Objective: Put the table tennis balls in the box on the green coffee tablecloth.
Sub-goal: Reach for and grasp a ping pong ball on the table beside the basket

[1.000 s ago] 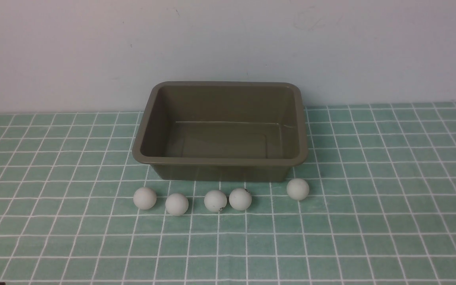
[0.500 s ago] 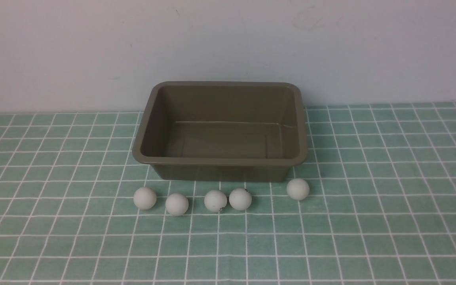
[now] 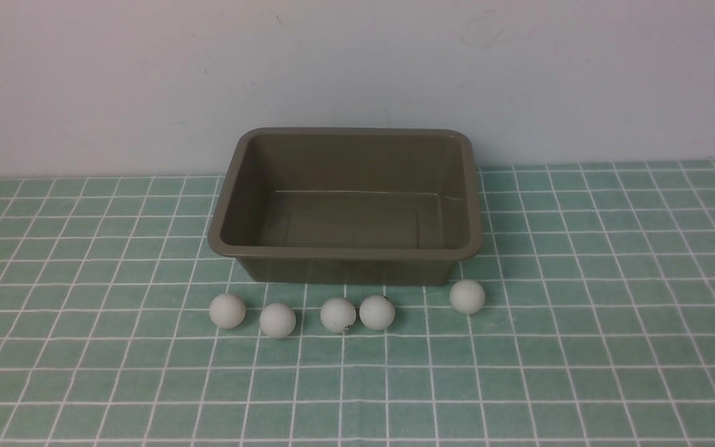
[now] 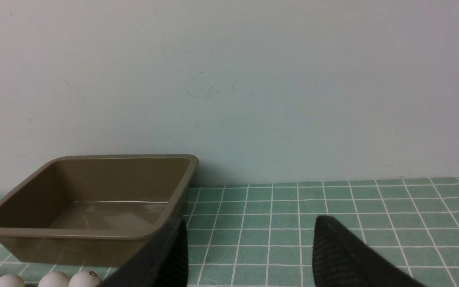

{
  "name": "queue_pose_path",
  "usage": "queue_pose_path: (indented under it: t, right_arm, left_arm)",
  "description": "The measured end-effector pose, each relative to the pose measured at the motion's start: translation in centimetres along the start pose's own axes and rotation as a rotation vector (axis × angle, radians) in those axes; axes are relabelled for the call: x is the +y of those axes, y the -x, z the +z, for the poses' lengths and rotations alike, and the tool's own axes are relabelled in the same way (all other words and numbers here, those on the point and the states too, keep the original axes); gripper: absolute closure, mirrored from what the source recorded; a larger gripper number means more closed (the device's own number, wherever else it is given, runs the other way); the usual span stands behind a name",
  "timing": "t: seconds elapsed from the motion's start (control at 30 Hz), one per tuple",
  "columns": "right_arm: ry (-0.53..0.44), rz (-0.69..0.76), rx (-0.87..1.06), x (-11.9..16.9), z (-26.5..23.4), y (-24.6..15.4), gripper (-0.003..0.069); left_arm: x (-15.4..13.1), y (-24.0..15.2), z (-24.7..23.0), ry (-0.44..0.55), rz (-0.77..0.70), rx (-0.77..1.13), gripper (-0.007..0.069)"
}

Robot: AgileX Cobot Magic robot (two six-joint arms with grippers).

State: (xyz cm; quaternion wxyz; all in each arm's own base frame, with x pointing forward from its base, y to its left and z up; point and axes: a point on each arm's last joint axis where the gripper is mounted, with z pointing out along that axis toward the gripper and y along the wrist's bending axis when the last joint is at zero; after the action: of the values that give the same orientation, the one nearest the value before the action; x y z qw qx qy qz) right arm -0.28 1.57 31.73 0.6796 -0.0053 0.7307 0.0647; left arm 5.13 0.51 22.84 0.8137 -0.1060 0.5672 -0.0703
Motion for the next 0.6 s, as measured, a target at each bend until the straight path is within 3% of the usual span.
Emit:
queue_pose_path:
  t: [0.17, 0.37, 0.6]
  right_arm:
    - [0.000, 0.000, 0.000, 0.0, 0.0, 0.0, 0.0270]
    - [0.001, 0.000, 0.009, 0.0, 0.0, -0.1, 0.0270]
    - [0.001, 0.000, 0.009, 0.0, 0.0, -0.1, 0.0270]
  left_arm:
    - [0.0, 0.0, 0.0, 0.000, -0.096, 0.000, 0.0137]
    - [0.0, -0.1, 0.0, -0.002, -0.358, 0.014, 0.0137]
    - [-0.4, -1.1, -0.1, -0.017, -0.377, 0.124, 0.0137]
